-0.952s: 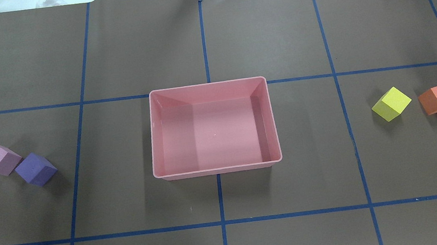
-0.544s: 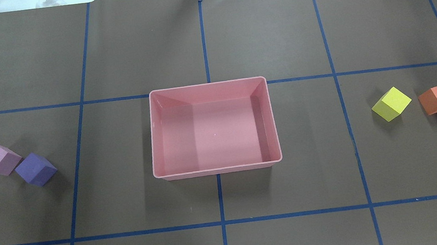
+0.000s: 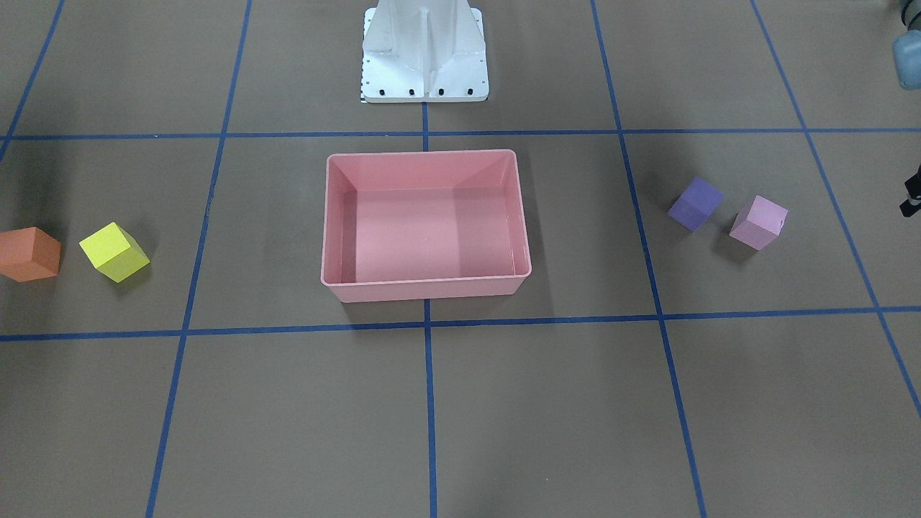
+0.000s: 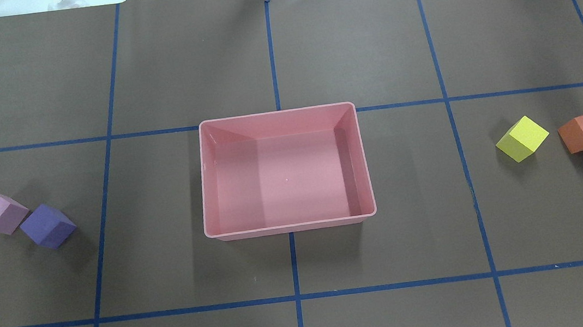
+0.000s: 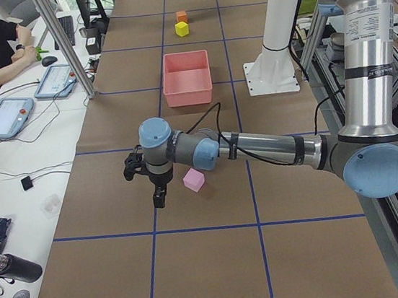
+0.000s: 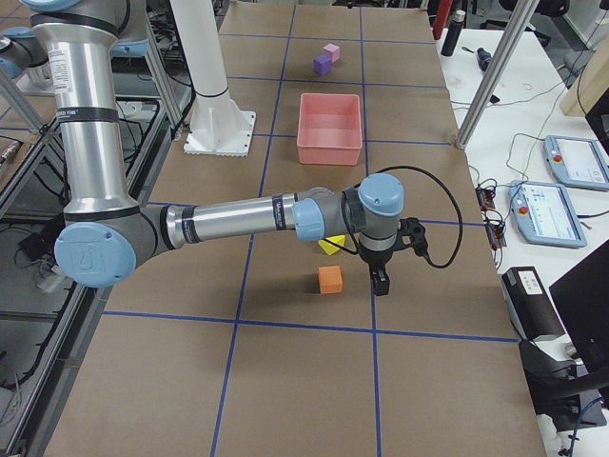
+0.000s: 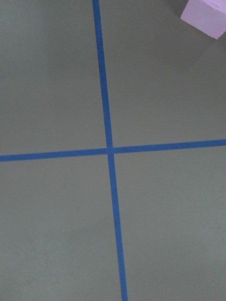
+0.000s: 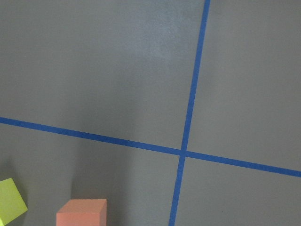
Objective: Place blocks into pink bin with both arms
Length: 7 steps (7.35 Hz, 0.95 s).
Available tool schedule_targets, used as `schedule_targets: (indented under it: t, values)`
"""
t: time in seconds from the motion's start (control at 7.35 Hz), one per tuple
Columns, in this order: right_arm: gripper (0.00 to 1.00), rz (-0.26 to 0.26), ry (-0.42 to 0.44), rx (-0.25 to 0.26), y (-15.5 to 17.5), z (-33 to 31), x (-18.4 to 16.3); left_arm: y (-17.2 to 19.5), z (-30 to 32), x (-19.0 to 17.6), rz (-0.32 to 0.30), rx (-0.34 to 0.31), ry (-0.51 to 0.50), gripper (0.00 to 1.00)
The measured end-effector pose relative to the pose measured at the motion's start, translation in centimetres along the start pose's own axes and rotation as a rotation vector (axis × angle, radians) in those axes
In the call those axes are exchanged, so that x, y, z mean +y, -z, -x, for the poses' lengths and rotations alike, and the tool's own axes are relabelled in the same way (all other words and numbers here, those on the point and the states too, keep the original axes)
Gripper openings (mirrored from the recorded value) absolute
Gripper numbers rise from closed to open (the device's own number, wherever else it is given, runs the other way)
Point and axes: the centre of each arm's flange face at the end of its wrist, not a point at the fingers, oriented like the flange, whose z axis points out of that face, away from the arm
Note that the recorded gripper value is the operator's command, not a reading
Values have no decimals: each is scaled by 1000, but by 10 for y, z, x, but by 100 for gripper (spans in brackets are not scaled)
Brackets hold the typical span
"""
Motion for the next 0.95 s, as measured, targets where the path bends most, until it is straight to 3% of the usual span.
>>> schedule_targets:
  t: [0.41,0.68,0.95]
  values:
    - [100,14,19,-24,-8,13,0,-30,-68,-4,7,80,4,100]
    - [100,13,22,-34,-8,15,0,-65,-114,16,14,118,-114,99]
    - [100,12,24,-45,-7,17,-1,-94,-154,33,37,99,-206,99]
